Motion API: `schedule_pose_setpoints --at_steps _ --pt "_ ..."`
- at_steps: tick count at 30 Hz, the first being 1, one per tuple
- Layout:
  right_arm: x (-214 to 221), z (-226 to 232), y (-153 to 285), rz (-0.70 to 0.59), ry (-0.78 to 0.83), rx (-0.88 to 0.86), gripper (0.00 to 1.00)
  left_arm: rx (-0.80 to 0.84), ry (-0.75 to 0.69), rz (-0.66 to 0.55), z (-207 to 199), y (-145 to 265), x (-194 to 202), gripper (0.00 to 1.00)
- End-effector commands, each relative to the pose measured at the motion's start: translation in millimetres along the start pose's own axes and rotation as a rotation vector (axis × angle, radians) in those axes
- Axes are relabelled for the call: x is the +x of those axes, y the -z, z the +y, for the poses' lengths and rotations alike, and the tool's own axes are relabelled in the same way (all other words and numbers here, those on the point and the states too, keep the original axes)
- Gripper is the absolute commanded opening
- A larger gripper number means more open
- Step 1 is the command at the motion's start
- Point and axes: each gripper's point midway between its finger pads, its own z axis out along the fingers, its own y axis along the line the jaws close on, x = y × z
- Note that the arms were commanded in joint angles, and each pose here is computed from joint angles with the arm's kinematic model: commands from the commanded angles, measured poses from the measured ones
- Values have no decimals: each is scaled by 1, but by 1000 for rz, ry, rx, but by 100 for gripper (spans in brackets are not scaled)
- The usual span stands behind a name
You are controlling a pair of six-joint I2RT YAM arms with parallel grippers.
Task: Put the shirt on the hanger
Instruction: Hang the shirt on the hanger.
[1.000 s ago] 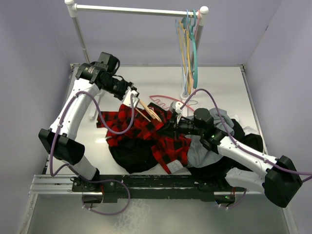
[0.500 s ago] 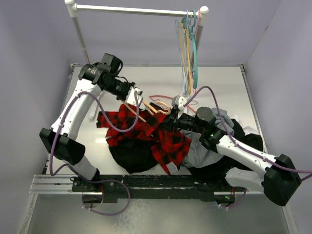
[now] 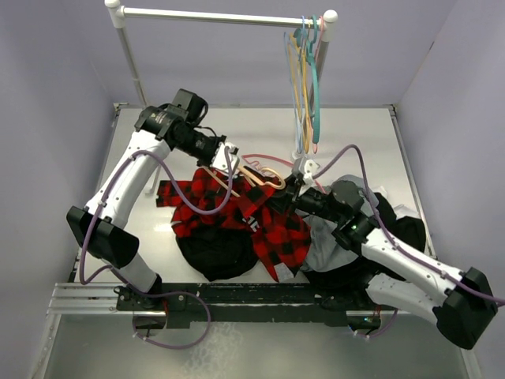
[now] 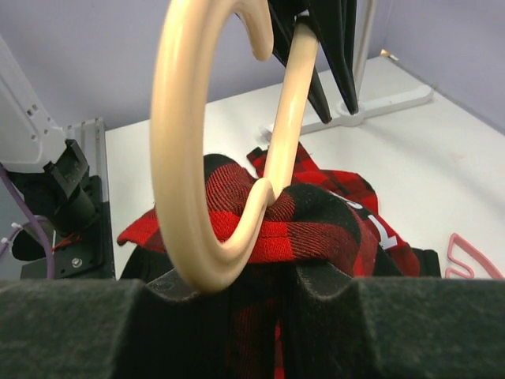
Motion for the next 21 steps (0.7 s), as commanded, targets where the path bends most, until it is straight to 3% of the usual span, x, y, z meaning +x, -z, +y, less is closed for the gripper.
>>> schedule_pose_setpoints --at_steps 1,2,3,4,5,6,11,15,18,21 --pt "-46 50 22 -169 104 -177 0 -19 38 -192 12 -14 -35 0" --pt "-42 53 25 -159 79 -181 0 -22 43 -209 13 -14 -38 0" --pt "-37 55 28 -144 57 -183 0 -34 57 -221 17 -13 -41 17" --pt "-33 57 31 -132 40 -185 0 -60 69 -231 26 -12 -44 53" --pt "-30 58 34 -118 25 -182 0 -82 86 -236 33 -10 -47 94" --pt "-27 59 36 -108 13 -178 0 -106 104 -234 40 -7 -49 100" --pt "-17 63 53 -62 -29 -145 0 -275 249 -234 83 20 -58 99" --pt "-6 76 68 -45 -31 -189 0 -395 412 -345 114 75 -59 100" --pt "-3 90 80 -77 4 -251 0 -338 499 -482 113 110 -60 100" --pt "-9 99 88 -142 66 -288 0 -279 573 -488 106 107 -50 100"
